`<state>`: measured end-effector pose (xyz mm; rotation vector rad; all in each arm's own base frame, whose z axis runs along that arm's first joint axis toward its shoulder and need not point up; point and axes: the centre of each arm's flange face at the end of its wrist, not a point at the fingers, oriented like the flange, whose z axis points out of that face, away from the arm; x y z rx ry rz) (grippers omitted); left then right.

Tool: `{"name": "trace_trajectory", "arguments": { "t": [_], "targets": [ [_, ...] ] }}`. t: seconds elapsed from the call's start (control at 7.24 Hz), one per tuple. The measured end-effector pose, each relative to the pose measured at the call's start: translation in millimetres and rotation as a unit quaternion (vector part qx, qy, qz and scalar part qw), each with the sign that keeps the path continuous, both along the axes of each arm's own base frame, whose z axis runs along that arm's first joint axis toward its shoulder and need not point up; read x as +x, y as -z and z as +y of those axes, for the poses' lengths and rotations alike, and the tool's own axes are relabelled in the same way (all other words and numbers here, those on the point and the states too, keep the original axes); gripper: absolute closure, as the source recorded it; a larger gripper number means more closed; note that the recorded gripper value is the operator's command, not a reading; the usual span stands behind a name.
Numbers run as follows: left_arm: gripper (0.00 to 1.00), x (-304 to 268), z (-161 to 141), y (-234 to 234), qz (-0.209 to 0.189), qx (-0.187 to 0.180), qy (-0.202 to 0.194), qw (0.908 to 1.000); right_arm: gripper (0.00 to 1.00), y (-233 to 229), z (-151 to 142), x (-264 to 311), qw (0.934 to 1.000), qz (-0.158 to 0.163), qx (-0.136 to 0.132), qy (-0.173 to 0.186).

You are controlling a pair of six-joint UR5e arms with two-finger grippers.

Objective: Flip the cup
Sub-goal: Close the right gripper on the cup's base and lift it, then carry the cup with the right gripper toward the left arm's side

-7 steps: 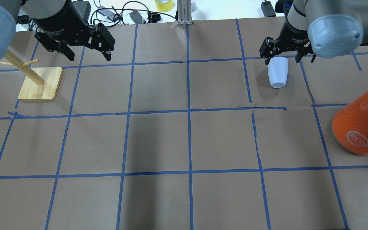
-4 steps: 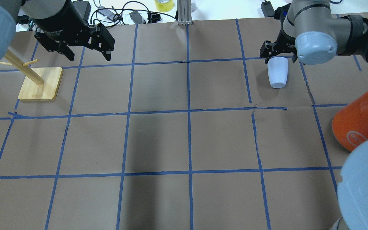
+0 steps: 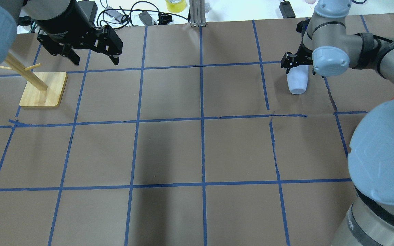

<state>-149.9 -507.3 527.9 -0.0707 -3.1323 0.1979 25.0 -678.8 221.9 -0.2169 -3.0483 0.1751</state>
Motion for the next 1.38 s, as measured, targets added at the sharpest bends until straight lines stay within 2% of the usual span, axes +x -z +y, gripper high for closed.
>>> {"name": "trace_trajectory", "arguments": {
  "t": [0.14,0.28,0.41,0.69,0.97,1.11,1.38],
  "targets": [
    [0.00,0,0,0,0.000,0.000,0.000,1.0000,0.01,15,-4,0,1.0000,-0.003,0.000,0.005],
    [0.00,0,0,0,0.000,0.000,0.000,1.0000,0.30,22,-6,-1,0.9999,-0.005,0.000,0.010],
    [0.00,0,0,0,0.000,0.000,0.000,1.0000,0.66,27,-6,0,0.9999,-0.006,0.001,0.012],
    [0.00,-1,0,0,0.000,0.000,0.000,1.0000,0.69,27,-5,-1,1.0000,-0.005,0.002,0.006],
    [0.00,-1,0,0,0.000,0.000,0.000,1.0000,0.68,14,-5,1,0.9996,-0.003,-0.006,-0.027],
    [0.00,-1,0,0,0.000,0.000,0.000,1.0000,0.67,-4,-4,7,0.9982,-0.008,-0.018,-0.057],
    [0.00,0,1,0,0.000,0.000,0.000,1.0000,0.65,-39,2,56,0.9892,-0.011,-0.041,-0.140]
  ]
}}
